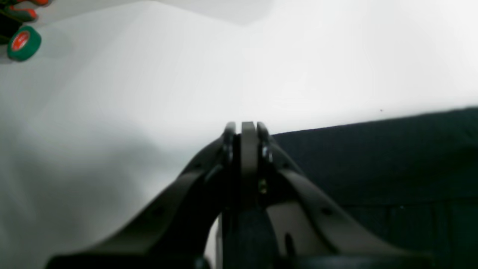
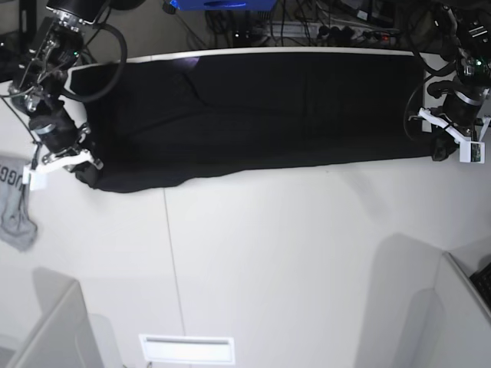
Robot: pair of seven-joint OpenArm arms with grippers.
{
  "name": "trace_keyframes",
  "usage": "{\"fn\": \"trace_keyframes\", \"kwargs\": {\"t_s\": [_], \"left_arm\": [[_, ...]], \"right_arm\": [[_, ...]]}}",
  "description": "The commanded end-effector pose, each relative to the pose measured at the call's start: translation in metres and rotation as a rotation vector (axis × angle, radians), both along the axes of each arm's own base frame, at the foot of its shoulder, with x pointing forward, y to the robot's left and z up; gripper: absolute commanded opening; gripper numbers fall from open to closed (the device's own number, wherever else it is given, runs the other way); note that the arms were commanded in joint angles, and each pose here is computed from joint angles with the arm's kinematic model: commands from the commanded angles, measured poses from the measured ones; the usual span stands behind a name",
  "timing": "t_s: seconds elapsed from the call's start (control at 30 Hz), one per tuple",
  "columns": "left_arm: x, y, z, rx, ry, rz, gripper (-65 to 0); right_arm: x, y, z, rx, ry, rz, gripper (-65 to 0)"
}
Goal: Fold the T-shirt properly
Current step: 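Lift the hem and fold it over onto the collar edge, then open both grippers and lift them off the folded shirt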
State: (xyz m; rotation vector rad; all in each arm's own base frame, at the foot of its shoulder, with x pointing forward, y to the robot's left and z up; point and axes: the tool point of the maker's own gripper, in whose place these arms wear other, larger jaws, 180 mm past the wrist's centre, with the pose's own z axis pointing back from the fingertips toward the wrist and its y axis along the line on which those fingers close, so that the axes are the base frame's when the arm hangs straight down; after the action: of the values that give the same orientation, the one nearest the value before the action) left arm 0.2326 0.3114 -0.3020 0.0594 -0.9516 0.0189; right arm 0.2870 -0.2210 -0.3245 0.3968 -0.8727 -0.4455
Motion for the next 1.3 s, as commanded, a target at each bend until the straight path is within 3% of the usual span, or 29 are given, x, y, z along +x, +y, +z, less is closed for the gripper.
{"fn": "trace_keyframes", "kwargs": {"t_s": [0.0, 0.2, 0.43, 0.83, 1.2, 1.27], "left_arm": [[0.005, 0.002, 0.014, 0.02, -0.043, -0.011, -65.0], [0.005, 0.001, 0.013, 0.014, -0.044, -0.01, -65.0], [-0.011, 0.013, 0.032, -0.181, -0.09, 0.057, -65.0], [-0.038, 0.024, 0.02, -0.17, -0.004, 0.093, -65.0], [-0.065, 0.023, 0.0, -0.173, 0.092, 0.104, -65.0], [-0.069, 0.027, -0.004, -0.135, 0.116, 0.113, -65.0]], "right_arm": [[0.005, -0.002, 0.014, -0.006, -0.046, 0.004, -65.0], [-0.005, 0.0, 0.01, -0.01, -0.024, 0.011, -65.0], [-0.015, -0.007, 0.011, -0.02, -0.012, -0.009, -65.0], [-0.051, -0.012, 0.015, 0.129, 0.042, -0.005, -65.0], [-0.077, -0.008, -0.007, 0.143, 0.13, -0.006, -65.0], [-0.081, -0.008, -0.012, 0.149, 0.147, -0.009, -65.0]]}}
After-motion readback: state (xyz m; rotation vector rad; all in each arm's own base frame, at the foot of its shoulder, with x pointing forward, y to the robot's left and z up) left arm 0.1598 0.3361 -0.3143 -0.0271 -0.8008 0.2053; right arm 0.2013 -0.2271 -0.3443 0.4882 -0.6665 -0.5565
